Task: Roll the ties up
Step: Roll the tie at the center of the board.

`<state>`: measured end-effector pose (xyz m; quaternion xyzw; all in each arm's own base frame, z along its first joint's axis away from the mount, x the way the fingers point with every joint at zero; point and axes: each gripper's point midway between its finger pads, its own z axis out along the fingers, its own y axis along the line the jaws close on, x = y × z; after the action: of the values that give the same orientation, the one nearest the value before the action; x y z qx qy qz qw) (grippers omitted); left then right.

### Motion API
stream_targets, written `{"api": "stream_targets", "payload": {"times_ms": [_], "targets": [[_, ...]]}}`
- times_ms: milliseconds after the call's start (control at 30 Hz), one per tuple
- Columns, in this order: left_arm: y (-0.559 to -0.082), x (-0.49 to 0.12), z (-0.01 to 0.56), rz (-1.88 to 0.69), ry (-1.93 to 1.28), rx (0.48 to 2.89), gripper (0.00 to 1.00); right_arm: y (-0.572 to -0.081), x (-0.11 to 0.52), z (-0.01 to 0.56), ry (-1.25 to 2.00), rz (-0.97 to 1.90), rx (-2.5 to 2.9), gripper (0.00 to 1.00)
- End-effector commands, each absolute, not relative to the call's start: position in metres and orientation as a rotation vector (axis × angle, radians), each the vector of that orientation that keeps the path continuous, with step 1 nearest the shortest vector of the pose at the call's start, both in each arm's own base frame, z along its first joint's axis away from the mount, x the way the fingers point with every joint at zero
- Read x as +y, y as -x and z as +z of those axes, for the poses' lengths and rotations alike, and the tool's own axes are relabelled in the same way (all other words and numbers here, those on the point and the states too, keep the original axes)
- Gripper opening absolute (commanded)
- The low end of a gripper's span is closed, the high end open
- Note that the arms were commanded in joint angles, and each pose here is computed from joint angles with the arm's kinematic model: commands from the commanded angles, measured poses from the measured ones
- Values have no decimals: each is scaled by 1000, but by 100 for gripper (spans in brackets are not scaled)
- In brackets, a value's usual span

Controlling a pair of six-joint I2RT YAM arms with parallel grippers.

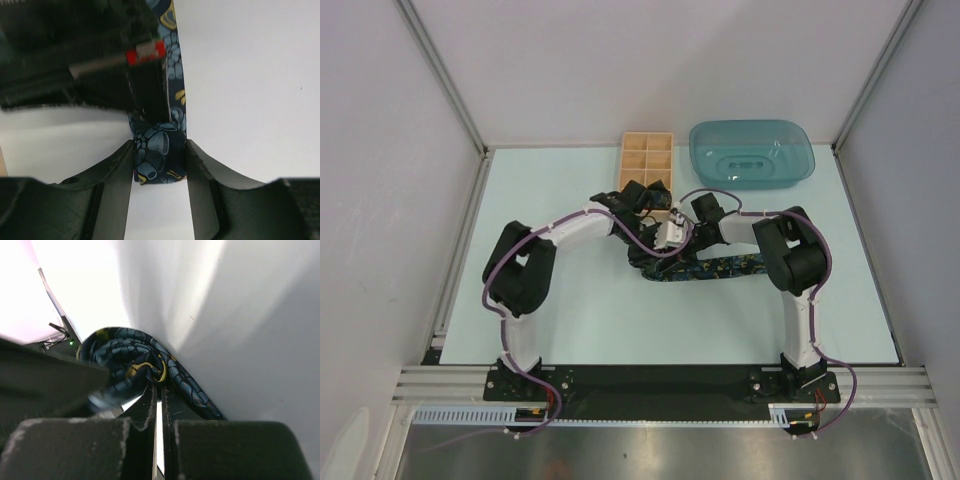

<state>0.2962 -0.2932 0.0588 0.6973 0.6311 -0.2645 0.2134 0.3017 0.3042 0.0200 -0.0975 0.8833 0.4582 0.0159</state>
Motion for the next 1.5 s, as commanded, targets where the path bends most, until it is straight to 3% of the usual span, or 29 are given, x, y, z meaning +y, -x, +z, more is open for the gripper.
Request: {"api": "stream_targets", "payload": {"times_ms": [0,267,600,967,1467], "targets": [[-293,-323,60,-792,-1946,1718,49,-307,297,-7,282,1286,2798,0],[-296,-321,29,-689,-2013,1856,44,-303,302,10,296,1384,2749,1],[-281,-298,9,-649,-2079,1930,42,-297,293,47,295,1479,2699,32],[-286,-299,7,-631,-2093,1923,42,-304,298,72,151,1593,2631,36],[-285,-299,8,-641,-2103,1909,43,-312,309,37,32,1591,2680,34]]}}
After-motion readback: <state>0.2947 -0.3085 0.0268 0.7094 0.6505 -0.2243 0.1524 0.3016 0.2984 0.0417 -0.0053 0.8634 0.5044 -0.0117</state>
